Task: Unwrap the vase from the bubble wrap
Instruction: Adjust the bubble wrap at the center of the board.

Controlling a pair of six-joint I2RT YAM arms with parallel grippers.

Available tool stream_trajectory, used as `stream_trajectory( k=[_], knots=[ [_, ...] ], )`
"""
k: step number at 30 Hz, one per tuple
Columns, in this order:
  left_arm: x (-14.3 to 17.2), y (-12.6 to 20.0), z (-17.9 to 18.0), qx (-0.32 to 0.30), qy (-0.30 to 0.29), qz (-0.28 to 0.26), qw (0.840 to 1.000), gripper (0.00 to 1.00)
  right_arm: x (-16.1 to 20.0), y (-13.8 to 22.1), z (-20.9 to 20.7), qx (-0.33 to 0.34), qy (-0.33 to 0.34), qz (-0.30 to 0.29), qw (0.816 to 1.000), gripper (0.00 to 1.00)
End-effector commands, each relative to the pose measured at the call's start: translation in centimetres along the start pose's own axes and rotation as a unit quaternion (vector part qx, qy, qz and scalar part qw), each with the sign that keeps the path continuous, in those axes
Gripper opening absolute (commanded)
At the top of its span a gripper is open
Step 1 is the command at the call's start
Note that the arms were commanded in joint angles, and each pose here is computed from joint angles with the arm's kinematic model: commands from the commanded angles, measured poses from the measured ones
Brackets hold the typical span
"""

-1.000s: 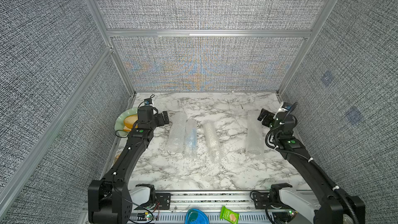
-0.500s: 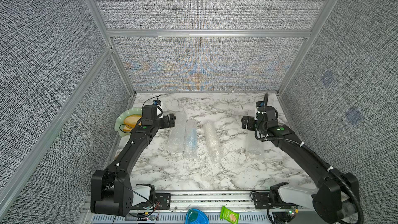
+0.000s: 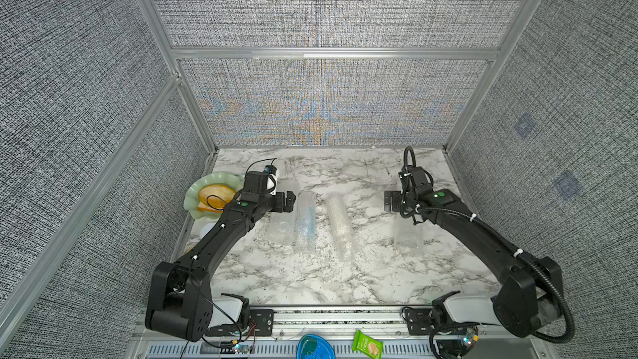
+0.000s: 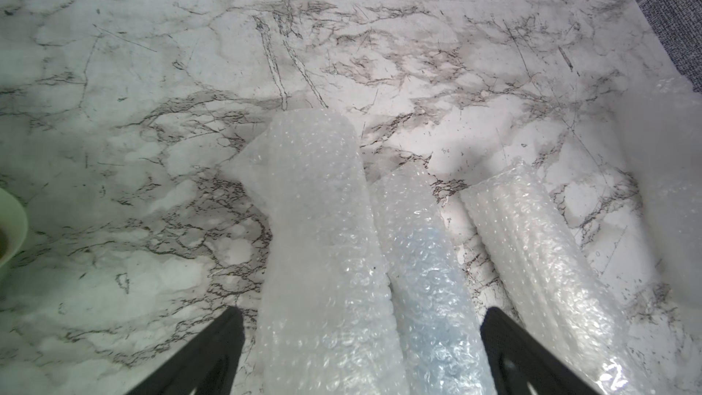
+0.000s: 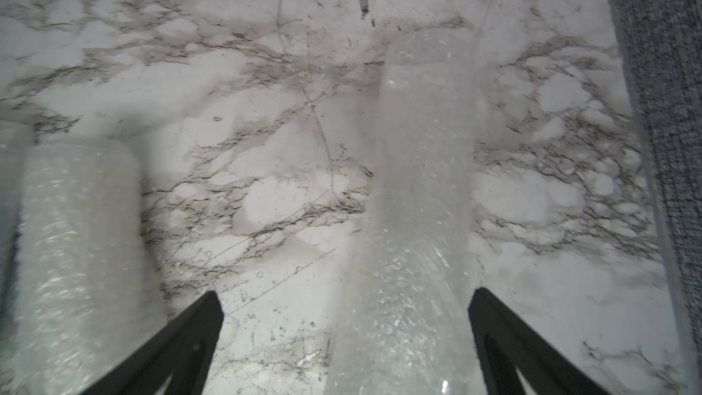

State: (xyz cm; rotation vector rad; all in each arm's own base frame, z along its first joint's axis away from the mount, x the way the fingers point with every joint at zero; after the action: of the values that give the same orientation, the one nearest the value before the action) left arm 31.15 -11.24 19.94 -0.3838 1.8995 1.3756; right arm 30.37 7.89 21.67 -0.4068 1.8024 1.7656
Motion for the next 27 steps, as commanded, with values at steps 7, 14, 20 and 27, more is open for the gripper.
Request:
stream_trajectory(
  k=[7,14,20,27],
  knots=[
    [0.0,-0.5,-2.2,0.032,-0.026,0.006,0.999,0.99,1.0,-2.9,-3.2,0.053,-0.071,0.077,0.993,0.99],
    [0.1,-0.6,-3.0,0.045,-0.034,0.012,0.998,0.99,2.6,-5.7,-2.9,0.061,-0.072,0.136,0.986,0.99],
    [0.1,-0.6,-3.6,0.052,-0.042,0.012,0.998,0.99,4.1,-7.9,-3.2,0.082,-0.073,0.162,0.981,0.99],
    [0.2,-0.7,-3.8,0.057,-0.044,0.013,0.997,1.00,4.8,-10.8,-3.1,0.090,-0.078,0.181,0.976,0.99]
  ],
)
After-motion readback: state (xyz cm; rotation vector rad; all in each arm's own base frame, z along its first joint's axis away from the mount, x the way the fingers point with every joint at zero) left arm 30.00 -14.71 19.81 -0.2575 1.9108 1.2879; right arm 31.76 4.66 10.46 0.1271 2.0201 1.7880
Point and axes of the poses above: each gripper's point midway between its finger pads, its own y axis back along the fingers, its own z axis along the line the jaws close on, x = y × z, the point moved 7 cm from there along y, back along the fingers, and after that the axes turned 8 degrees about -y, right-handed, at the moved point
